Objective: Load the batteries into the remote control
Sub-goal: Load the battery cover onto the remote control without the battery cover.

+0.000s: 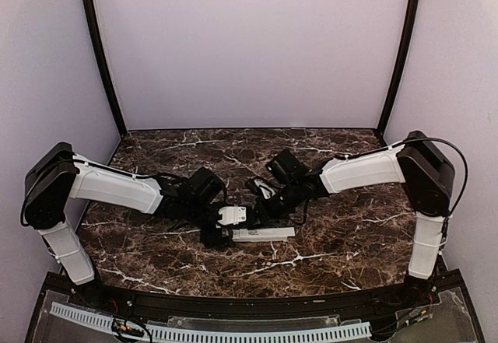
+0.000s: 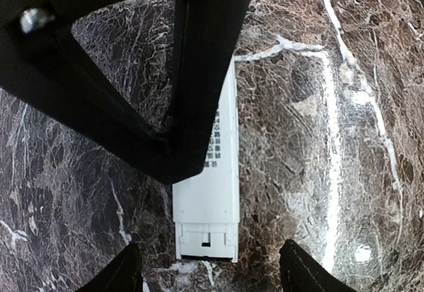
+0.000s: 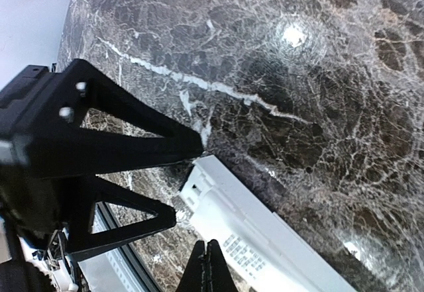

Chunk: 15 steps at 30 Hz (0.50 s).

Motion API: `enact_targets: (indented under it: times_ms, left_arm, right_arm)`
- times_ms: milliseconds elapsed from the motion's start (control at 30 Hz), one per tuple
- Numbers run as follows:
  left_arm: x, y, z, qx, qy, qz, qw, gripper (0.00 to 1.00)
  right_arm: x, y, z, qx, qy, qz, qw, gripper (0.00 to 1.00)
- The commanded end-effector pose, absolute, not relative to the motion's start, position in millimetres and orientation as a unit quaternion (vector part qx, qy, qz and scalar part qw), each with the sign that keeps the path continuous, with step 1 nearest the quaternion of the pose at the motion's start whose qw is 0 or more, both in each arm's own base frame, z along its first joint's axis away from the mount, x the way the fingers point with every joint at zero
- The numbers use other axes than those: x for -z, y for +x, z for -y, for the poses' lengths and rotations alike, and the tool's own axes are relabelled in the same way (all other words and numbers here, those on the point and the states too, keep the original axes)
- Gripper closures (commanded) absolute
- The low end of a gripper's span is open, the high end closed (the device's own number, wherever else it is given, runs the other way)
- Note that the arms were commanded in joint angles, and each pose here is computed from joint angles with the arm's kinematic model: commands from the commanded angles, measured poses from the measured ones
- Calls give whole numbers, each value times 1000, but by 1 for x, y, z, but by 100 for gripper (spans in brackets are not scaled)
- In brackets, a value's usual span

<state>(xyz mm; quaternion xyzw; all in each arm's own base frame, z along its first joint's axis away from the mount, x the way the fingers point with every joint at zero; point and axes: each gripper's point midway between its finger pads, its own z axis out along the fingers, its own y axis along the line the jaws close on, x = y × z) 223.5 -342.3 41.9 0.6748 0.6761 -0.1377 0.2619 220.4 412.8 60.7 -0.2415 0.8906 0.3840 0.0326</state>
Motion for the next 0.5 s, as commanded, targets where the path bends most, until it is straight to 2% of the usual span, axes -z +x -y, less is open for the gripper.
enact_targets:
  times_ms: [0, 133, 367, 467]
  left_arm:
    - [-49, 223, 351, 147, 675, -670, 272, 30]
    - [-44, 222, 347, 139, 679, -671, 264, 33]
    - [-42, 224, 348, 139, 679, -672, 261, 35]
    - [-38, 223, 346, 133, 681, -673, 255, 36]
  right_arm:
    - [-95, 233, -401, -381, -221, -895, 69, 100]
    - [-102, 242, -363, -335, -167, -923, 94, 100]
    - [-67, 247, -259, -107, -79, -985, 113, 100]
    - [-59, 245, -236, -50, -69, -990, 110, 100]
